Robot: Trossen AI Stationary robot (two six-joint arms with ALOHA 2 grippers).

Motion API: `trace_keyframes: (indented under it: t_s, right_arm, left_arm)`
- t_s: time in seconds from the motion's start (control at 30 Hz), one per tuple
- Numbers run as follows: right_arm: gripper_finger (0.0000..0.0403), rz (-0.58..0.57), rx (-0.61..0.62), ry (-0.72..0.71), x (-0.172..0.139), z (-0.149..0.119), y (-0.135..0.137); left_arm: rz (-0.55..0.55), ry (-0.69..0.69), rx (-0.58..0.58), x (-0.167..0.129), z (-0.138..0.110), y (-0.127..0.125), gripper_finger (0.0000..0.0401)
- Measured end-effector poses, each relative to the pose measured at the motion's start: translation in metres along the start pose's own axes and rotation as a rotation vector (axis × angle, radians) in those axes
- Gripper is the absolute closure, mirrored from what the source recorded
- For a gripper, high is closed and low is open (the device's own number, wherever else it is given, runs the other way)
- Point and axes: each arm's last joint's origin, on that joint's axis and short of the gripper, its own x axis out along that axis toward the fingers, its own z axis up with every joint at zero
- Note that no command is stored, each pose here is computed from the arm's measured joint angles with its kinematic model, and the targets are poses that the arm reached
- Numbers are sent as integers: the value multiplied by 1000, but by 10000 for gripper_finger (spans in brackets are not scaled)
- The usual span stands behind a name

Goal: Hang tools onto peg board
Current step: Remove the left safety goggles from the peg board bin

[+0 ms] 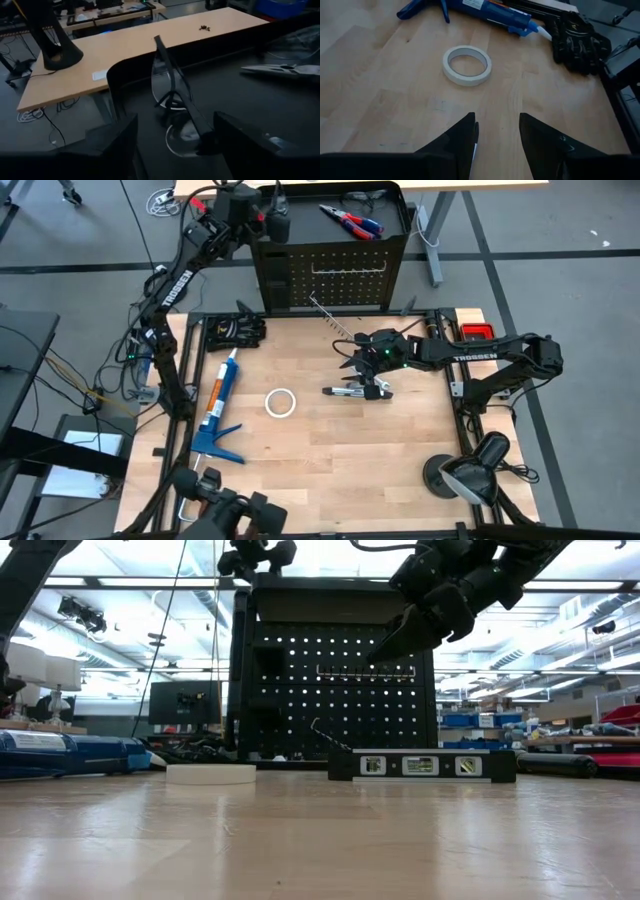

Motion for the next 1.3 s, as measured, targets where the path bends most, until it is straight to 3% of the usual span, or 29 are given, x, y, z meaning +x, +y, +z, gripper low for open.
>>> trace_keyframes:
  t_s: [0.6,1.0,1.17,1.3]
  right_arm:
    - [242,0,0,0,0,0,0]
    - [242,1,1,3,0,0,0]
    - [242,4,4,13,0,-1,0]
    - [242,1,9,25,-1,-3,-2]
  left_arm:
    - [-9,-4,81,-1,0,-3,382]
    - [-78,-109,87,-27,15,-6,384]
    - [-201,-162,81,-61,23,-7,385]
    - [-414,-172,197,-88,22,-15,385]
